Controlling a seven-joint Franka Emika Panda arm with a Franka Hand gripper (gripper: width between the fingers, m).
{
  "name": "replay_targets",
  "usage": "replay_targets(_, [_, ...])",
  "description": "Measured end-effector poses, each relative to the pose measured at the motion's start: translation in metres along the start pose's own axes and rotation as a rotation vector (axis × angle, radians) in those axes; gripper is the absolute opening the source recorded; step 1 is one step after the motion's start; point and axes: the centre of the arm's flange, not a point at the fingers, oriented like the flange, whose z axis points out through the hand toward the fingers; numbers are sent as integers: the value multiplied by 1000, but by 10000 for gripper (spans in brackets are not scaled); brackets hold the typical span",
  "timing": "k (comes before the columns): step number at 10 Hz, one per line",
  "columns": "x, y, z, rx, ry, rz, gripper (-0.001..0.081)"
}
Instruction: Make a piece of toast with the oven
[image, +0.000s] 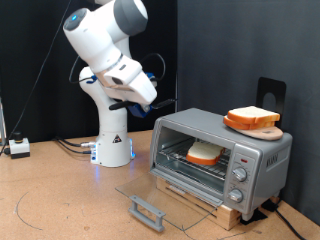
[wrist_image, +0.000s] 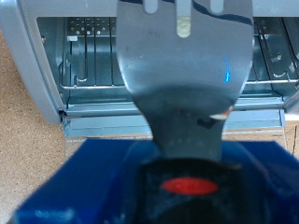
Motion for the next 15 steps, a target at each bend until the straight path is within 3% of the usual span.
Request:
replay_targets(2, [2,0,5,19,13,-32,413])
replay_targets(5, [32,-17,33,114,12,-171,413])
replay_targets(7, [53,-30,52,147,-12,-220,413])
replay_targets(12, [102,-70,101,223,-11,-261,413])
replay_targets(15, [114,-100,129,254,-57,-265,413])
